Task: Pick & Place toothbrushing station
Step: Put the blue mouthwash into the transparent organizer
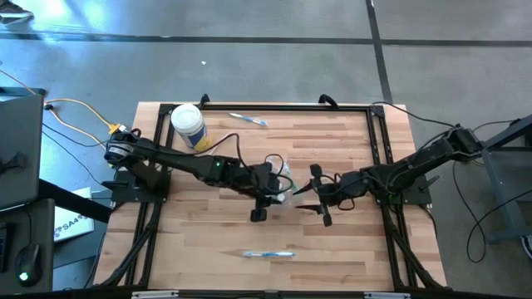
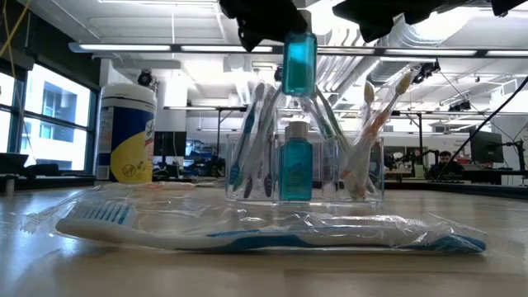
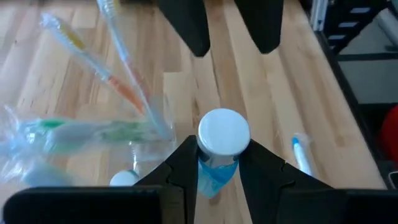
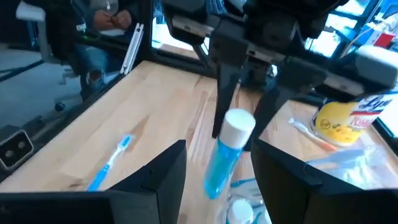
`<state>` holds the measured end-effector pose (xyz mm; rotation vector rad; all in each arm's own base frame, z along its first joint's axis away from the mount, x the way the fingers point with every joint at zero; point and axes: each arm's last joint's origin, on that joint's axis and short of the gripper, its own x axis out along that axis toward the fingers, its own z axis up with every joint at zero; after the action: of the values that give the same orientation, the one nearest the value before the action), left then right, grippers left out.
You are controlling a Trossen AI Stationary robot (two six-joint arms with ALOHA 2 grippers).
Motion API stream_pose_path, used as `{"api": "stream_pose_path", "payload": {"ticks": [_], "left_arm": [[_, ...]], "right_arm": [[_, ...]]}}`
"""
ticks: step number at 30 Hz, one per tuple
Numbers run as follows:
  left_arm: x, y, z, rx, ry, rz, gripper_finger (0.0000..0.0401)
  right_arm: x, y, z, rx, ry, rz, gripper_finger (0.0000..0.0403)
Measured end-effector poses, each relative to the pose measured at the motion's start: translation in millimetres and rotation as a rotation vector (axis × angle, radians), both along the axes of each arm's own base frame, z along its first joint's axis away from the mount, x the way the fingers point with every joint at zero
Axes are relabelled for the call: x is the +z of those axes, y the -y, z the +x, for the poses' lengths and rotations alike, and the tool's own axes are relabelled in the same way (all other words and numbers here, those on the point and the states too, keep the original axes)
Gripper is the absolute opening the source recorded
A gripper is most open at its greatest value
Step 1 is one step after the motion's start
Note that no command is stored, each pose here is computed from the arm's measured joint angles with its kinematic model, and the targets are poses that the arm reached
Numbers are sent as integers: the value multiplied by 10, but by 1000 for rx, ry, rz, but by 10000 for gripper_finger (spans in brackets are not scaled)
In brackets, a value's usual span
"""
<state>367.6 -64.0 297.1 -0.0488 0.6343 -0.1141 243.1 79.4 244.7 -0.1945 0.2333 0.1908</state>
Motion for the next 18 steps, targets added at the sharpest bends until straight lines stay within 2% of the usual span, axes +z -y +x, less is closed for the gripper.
{"api": "stream_pose_path", "payload": {"ticks": [5, 11, 18], "left_arm": [[34, 12, 22, -34, 47, 18, 87], [102, 25, 62, -66, 138, 58, 87], [105, 9, 66, -29, 145, 111, 87]], "right_arm": [[16, 15, 12, -9, 18, 11, 174], [6, 84, 40, -103, 4, 109, 174], [-1, 104, 45, -114, -19, 209, 174]]}}
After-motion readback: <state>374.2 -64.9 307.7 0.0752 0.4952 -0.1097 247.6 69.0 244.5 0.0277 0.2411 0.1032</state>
